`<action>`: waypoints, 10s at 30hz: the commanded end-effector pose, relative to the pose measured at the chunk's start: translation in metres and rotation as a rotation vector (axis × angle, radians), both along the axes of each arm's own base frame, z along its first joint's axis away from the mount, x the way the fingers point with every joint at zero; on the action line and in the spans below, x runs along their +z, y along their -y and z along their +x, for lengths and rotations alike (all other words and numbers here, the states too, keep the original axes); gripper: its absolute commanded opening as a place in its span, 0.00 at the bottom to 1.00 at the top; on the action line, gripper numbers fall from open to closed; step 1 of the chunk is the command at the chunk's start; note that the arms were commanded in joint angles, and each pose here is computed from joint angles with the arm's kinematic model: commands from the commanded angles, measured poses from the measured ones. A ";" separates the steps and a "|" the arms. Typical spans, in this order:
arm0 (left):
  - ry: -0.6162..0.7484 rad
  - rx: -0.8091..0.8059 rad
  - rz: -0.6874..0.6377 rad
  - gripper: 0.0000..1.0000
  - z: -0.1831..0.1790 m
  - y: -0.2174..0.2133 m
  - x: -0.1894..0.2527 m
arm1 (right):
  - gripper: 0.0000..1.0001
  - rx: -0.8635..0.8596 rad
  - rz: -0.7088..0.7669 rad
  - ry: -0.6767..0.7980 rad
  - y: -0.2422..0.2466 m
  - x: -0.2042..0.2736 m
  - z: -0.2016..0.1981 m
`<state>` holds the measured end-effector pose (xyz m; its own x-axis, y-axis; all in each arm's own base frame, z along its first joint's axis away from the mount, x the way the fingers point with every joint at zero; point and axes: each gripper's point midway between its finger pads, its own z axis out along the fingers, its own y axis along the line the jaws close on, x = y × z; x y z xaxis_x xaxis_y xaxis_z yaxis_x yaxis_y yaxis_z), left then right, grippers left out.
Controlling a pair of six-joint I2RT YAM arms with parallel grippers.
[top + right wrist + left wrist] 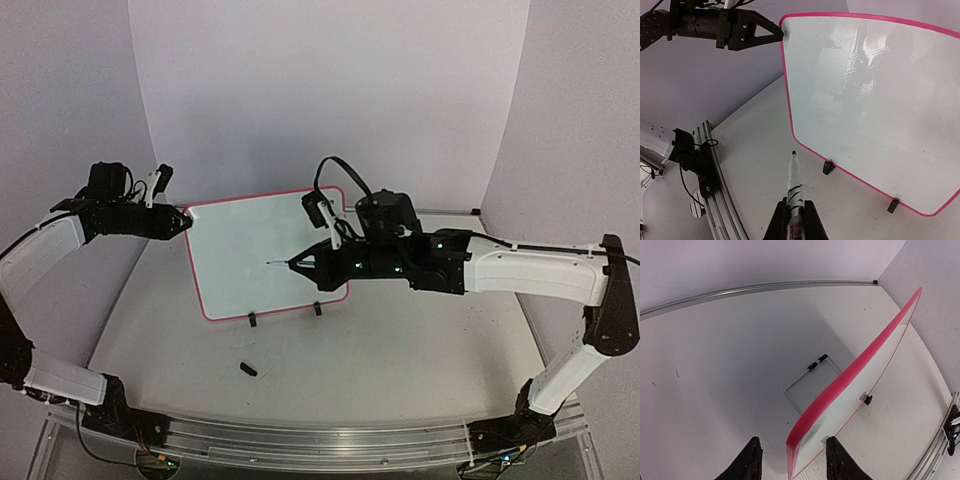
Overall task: Write a sentence on the whiteboard
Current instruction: Hold the whiteboard on the whiteboard stand, then write on the whiteboard with the whiteboard marker without the cap.
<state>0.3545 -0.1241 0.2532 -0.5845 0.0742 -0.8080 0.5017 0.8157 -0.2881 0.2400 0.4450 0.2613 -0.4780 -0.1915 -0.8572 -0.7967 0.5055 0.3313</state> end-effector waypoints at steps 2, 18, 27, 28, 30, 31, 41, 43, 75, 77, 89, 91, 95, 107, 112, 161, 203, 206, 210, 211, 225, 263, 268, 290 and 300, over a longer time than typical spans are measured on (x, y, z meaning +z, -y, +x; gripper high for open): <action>0.083 -0.091 -0.042 0.30 0.004 0.013 0.018 | 0.00 0.008 0.074 0.069 -0.014 0.029 0.005; 0.056 -0.144 -0.084 0.08 -0.001 0.022 0.008 | 0.00 -0.005 0.066 0.076 -0.014 0.027 0.008; 0.029 -0.124 -0.038 0.22 0.000 0.017 -0.004 | 0.00 0.000 0.059 0.115 -0.032 0.031 0.012; 0.028 -0.122 -0.034 0.25 0.000 0.016 -0.006 | 0.00 0.000 0.058 0.122 -0.035 0.031 0.013; 0.021 -0.117 -0.027 0.27 0.000 0.015 -0.008 | 0.00 0.000 0.055 0.136 -0.042 0.031 0.016; 0.017 -0.115 -0.022 0.27 0.000 0.015 -0.009 | 0.00 0.003 0.055 0.143 -0.045 0.032 0.017; 0.013 -0.115 0.015 0.17 -0.002 0.011 -0.015 | 0.00 0.028 0.061 0.188 -0.093 0.029 0.033; 0.021 -0.110 0.028 0.15 -0.004 0.009 -0.015 | 0.00 0.034 0.061 0.192 -0.101 0.025 0.036; 0.049 -0.147 0.022 0.11 -0.008 0.014 -0.011 | 0.00 0.014 0.069 0.238 -0.154 0.000 0.068; 0.052 -0.149 0.018 0.10 -0.008 0.014 -0.010 | 0.00 0.009 0.068 0.240 -0.155 -0.001 0.070; 0.049 -0.157 0.010 0.05 -0.008 0.016 -0.011 | 0.00 -0.024 0.056 0.258 -0.160 -0.007 0.079; 0.049 -0.157 0.011 0.04 -0.008 0.015 -0.011 | 0.00 -0.029 0.047 0.259 -0.160 -0.009 0.081; 0.048 -0.157 0.012 0.02 -0.008 0.015 -0.012 | 0.00 -0.029 0.038 0.261 -0.161 -0.011 0.082; 0.047 -0.157 0.021 0.00 -0.008 0.015 -0.014 | 0.00 -0.069 0.028 0.270 -0.161 -0.014 0.090; 0.046 -0.158 0.023 0.00 -0.008 0.015 -0.014 | 0.00 -0.124 0.023 0.286 -0.155 -0.010 0.098; 0.044 -0.157 0.030 0.00 -0.007 0.014 -0.016 | 0.00 -0.221 -0.055 0.287 -0.133 -0.031 0.107; 0.038 -0.134 0.047 0.00 -0.004 0.011 -0.018 | 0.00 -0.082 0.205 0.353 -0.146 0.045 0.080; 0.036 -0.135 0.044 0.00 -0.004 0.011 -0.018 | 0.00 -0.087 0.196 0.356 -0.149 0.044 0.084; 0.038 -0.137 0.041 0.00 -0.004 0.012 -0.017 | 0.00 -0.089 0.171 0.349 -0.153 0.037 0.087; 0.038 -0.138 0.040 0.00 -0.004 0.012 -0.017 | 0.00 -0.089 0.168 0.348 -0.154 0.036 0.088; 0.034 -0.138 0.038 0.00 -0.004 0.012 -0.018 | 0.00 -0.145 0.129 0.347 -0.156 0.020 0.100; 0.032 -0.139 0.041 0.00 -0.004 0.012 -0.019 | 0.00 -0.254 0.052 0.317 -0.126 -0.011 0.106; 0.033 -0.138 0.041 0.00 -0.004 0.012 -0.019 | 0.00 -0.279 0.083 0.335 -0.124 0.002 0.109; 0.035 -0.140 0.041 0.00 -0.004 0.012 -0.018 | 0.00 -0.351 0.163 0.410 -0.124 0.041 0.122; 0.037 -0.137 0.045 0.00 -0.004 0.012 -0.017 | 0.00 -0.194 0.229 0.417 -0.126 0.050 0.092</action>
